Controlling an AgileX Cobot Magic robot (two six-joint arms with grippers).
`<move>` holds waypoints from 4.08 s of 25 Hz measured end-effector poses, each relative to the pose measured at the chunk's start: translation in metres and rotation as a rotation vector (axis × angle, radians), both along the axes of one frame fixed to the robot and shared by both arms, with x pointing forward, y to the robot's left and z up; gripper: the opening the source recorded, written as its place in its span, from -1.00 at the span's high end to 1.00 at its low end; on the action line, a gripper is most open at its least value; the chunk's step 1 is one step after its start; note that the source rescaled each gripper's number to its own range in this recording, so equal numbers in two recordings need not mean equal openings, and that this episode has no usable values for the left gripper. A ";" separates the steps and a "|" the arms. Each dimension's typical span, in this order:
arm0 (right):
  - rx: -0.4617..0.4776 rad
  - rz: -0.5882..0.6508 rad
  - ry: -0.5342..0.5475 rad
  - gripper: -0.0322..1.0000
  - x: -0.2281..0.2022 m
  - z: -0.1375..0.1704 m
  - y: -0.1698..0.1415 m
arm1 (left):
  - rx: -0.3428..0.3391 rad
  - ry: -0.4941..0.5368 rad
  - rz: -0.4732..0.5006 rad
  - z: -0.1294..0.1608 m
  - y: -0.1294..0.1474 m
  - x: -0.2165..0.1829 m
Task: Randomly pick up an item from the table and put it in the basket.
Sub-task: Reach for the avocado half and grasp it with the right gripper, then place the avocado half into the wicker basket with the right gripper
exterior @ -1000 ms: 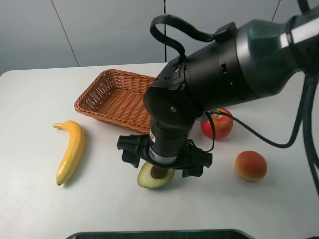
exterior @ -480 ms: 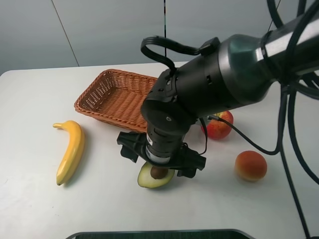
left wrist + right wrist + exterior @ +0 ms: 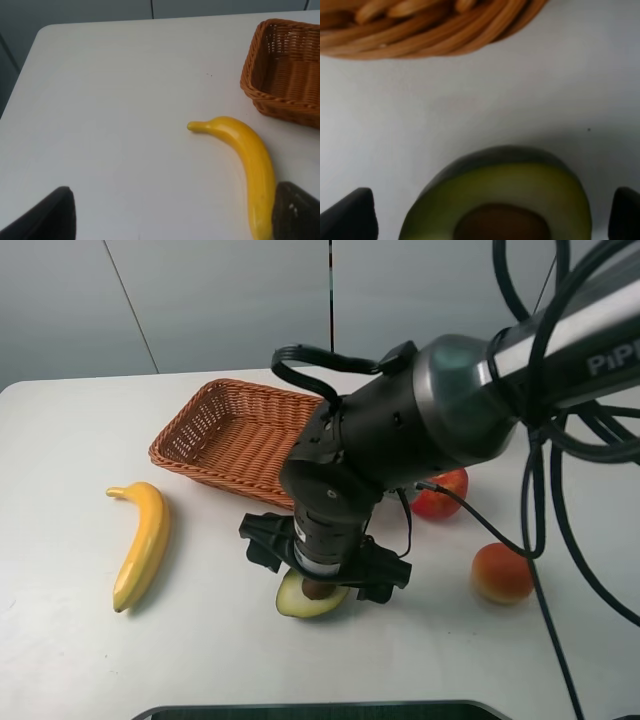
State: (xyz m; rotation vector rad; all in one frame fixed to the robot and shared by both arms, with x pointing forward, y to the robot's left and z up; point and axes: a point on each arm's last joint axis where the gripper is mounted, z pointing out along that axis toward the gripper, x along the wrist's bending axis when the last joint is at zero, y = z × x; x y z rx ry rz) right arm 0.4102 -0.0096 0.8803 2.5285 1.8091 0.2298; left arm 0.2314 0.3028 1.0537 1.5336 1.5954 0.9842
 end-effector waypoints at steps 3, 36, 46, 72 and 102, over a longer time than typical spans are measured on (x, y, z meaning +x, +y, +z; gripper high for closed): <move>-0.008 0.001 0.005 -1.00 0.000 -0.005 0.000 | 0.000 0.000 0.000 0.000 0.000 0.000; 0.070 0.228 0.021 0.94 -0.006 0.018 0.006 | 0.000 0.000 0.000 0.000 0.000 0.000; -0.017 0.796 -0.030 0.94 -0.016 0.088 -0.017 | 0.000 0.000 0.000 0.000 0.000 0.000; -0.109 0.837 -0.623 0.94 0.092 0.138 -0.017 | 0.000 0.000 0.000 0.000 0.000 0.000; -0.106 0.771 -0.552 -0.99 0.129 0.075 -0.019 | 0.000 0.000 0.000 0.000 0.000 0.000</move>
